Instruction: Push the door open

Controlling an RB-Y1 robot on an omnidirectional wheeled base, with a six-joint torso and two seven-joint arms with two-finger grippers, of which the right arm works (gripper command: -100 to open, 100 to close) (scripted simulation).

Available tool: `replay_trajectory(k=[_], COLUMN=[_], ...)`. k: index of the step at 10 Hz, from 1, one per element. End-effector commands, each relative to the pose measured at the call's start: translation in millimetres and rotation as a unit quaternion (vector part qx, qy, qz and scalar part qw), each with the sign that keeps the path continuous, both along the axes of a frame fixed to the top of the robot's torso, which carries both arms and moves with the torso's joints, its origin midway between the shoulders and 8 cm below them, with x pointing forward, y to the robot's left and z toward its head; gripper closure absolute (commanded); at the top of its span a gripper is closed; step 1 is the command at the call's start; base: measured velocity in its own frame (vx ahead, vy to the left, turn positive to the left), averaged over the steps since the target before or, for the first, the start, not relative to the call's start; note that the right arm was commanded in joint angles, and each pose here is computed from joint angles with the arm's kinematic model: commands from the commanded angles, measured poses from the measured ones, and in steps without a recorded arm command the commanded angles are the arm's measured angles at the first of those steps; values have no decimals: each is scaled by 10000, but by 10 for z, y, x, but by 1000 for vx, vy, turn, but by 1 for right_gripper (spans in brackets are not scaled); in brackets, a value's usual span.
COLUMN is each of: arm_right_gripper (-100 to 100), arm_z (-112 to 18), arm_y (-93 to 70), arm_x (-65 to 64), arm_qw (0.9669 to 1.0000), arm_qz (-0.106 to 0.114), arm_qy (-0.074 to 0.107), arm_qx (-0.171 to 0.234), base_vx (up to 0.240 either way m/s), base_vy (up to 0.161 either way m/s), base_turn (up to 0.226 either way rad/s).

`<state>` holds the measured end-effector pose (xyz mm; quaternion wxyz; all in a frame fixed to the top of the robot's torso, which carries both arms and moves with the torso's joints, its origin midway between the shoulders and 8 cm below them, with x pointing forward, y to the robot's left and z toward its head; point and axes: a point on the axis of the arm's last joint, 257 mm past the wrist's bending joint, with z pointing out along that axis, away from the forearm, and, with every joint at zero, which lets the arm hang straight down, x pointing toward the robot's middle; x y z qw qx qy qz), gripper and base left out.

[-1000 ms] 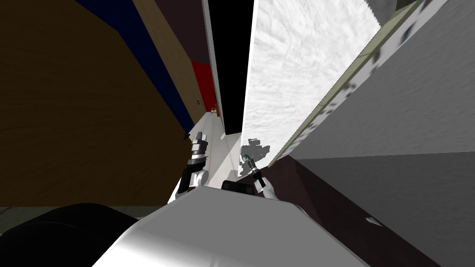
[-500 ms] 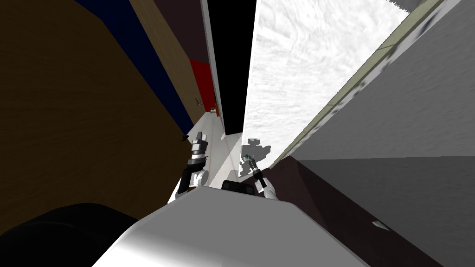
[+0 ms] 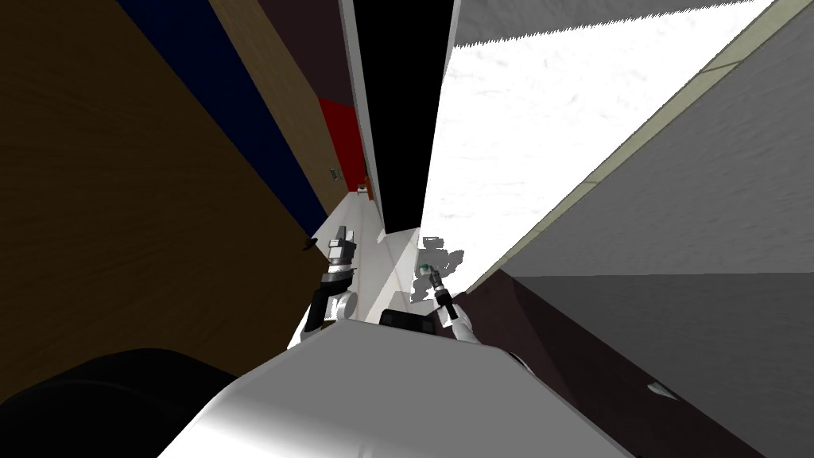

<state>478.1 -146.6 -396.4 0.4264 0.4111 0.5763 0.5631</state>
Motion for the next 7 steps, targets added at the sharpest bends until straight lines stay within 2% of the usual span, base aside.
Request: replay_trajectory(k=[1,2,3,4,5,6,7], arm_right_gripper=[100,100,100,100,100,100,100], arm_z=[67,72,74,74,-19,34,74], arm_y=[-164,-164,-280,-317,-326,-321,-418], arm_x=[41,43,73,81,34,62,104], arm_qw=[9999,9999,9996,9994,9993,9994,9986], arm_qz=[-108,-107,-288,-348,-355,-351,-521], arm_qy=[-70,-76,-71,-69,45,-21,-61], arm_qx=[-39,-39,-36,-33,-44,-38,-18], base_vx=[115,49,120,140,79,23,99], base_vy=[92,32,72,131,95,32,87], base_turn=[-10,11,-56,-93,-21,4,-52])
